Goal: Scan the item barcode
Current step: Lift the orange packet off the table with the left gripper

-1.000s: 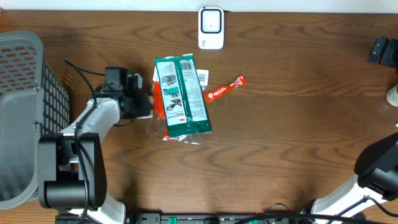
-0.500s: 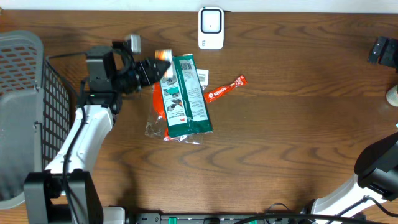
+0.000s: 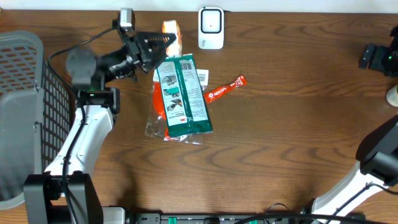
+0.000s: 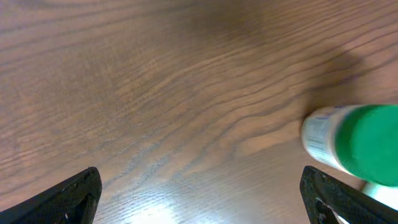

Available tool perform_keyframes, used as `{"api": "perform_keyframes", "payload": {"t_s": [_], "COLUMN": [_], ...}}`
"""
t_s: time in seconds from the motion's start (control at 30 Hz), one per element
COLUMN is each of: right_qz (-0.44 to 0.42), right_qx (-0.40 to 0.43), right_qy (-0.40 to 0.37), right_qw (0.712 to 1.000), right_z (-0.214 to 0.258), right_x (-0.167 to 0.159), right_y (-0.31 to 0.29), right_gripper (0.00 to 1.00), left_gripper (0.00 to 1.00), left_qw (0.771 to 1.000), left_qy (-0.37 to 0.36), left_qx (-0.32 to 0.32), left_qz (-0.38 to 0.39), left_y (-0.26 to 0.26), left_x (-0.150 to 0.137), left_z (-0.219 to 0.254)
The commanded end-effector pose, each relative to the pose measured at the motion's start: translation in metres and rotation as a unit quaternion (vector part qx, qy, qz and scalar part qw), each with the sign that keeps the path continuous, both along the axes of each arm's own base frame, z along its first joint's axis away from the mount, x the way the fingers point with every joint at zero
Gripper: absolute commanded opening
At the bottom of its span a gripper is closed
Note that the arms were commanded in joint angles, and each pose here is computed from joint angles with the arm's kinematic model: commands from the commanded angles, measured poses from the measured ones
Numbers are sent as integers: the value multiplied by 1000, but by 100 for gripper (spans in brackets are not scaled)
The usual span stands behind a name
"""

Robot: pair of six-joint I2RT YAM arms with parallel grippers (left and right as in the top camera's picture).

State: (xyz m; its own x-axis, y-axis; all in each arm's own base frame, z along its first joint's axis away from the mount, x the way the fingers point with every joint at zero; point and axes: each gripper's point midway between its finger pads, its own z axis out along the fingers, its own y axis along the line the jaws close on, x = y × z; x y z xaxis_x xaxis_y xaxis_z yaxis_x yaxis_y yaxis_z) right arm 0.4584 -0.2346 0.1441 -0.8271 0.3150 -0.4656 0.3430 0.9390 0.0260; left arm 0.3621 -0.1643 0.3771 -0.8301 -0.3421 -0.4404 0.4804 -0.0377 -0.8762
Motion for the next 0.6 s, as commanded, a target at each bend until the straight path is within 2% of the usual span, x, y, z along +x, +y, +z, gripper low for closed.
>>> {"api": "perform_keyframes", "payload": {"t_s": [0.0,0.07,0.2,0.57], "right_qz": [33,41,48,48], "right_qx": [43,62,87,118], "right_qy": [-7,-10,-3,48], "right_qw": [999,997,995,991], "right_z": [-18,-28,-52,-114], "right_x": [13,18,23,21], "right_y": [17,23,27,35], "right_gripper": [99,99,99,96], "left_gripper": [40,40,35,35], "left_qw": [994,995,995,994], "left_qy": [61,15,33,51], "left_qx": [-78,-92,-78,-68], "left_qz": [-46,-46,-59,-65], "left_y": [-6,-8,-13,-13], "left_x": [-25,-38,-51,-74], "left_z": [42,58,64,80]}}
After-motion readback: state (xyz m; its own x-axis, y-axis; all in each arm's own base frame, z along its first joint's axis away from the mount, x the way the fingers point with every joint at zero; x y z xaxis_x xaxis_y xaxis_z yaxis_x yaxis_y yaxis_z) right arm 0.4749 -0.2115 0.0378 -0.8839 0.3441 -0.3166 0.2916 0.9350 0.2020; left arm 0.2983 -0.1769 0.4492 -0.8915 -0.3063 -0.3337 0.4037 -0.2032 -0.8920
